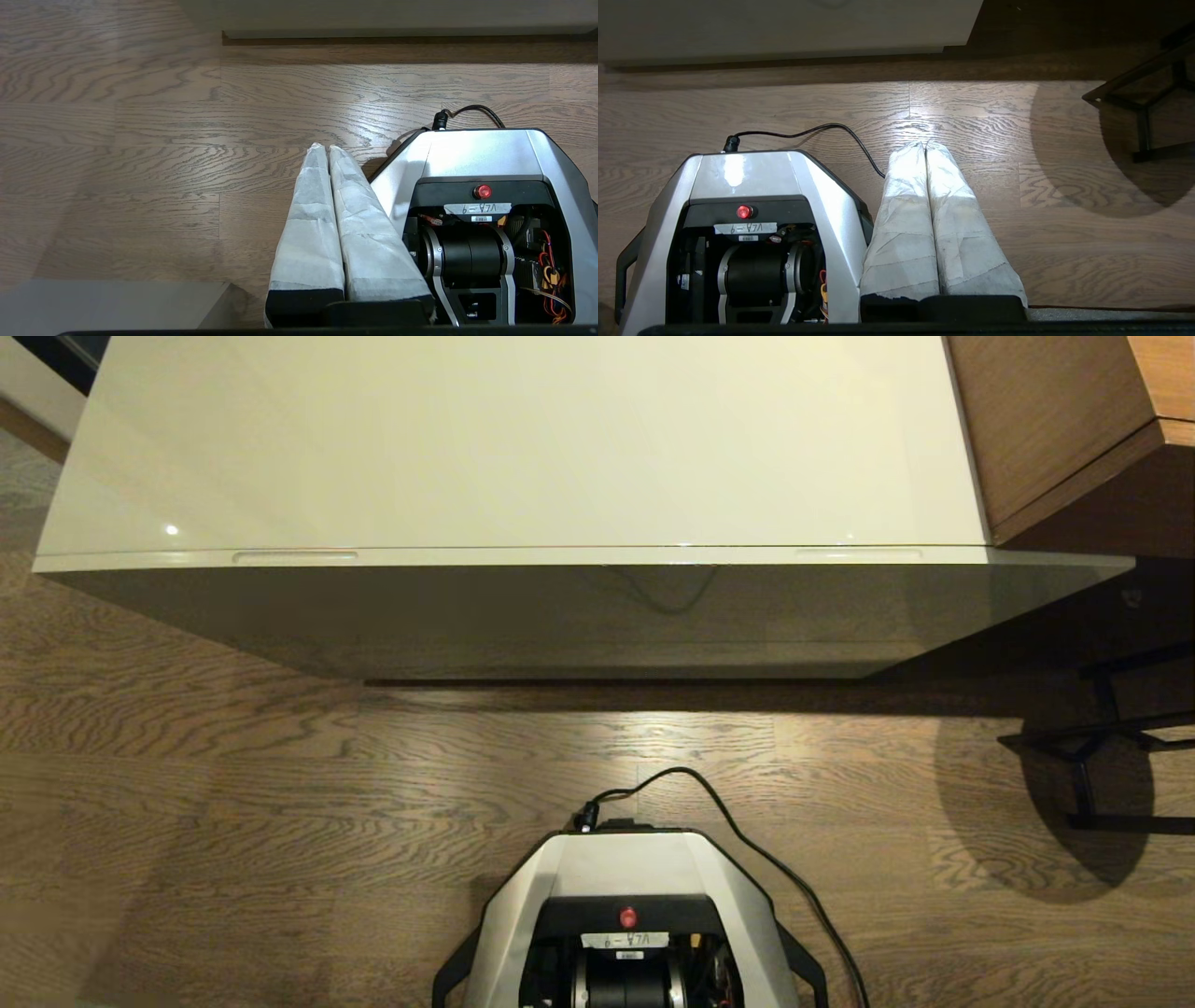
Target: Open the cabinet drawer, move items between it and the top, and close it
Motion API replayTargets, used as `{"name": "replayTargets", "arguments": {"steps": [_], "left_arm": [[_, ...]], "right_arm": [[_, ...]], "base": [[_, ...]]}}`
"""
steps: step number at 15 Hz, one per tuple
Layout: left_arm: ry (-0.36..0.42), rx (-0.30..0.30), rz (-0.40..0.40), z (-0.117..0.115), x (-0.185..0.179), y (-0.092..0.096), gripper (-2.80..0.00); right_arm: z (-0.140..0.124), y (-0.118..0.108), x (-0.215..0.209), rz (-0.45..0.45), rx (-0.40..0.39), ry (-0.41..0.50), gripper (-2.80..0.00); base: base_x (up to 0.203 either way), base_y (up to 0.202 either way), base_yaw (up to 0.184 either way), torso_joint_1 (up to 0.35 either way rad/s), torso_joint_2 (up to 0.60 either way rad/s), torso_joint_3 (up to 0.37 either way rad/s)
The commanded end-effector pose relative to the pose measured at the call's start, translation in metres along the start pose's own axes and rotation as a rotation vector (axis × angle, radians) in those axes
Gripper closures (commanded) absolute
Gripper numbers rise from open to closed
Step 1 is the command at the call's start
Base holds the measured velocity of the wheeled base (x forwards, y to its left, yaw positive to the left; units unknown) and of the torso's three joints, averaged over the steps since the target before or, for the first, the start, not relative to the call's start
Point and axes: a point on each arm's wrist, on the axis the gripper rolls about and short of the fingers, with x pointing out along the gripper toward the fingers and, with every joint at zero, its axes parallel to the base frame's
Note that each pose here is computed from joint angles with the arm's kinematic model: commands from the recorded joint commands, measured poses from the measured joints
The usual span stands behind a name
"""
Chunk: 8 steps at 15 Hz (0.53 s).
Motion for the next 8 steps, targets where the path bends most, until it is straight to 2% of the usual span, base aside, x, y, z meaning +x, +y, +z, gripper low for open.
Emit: {"name": "replayTargets", "arguments": {"steps": [1, 8], "left_arm": [[0.002, 0.0, 0.0, 0.0, 0.0001, 0.0, 0.0], [0.002, 0.0, 0.001, 0.0, 0.0001, 0.0, 0.0]], "right_arm": [[-0.0004, 0.0, 0.0002, 0.002, 0.001, 0.002, 0.0], [-0.0004, 0.0, 0.0002, 0.002, 0.0, 0.002, 0.0]], "base": [[0.0, 0.0, 0.0, 0.0, 0.0, 0.0], [0.0, 0.0, 0.0, 0.0, 0.0, 0.0]]}}
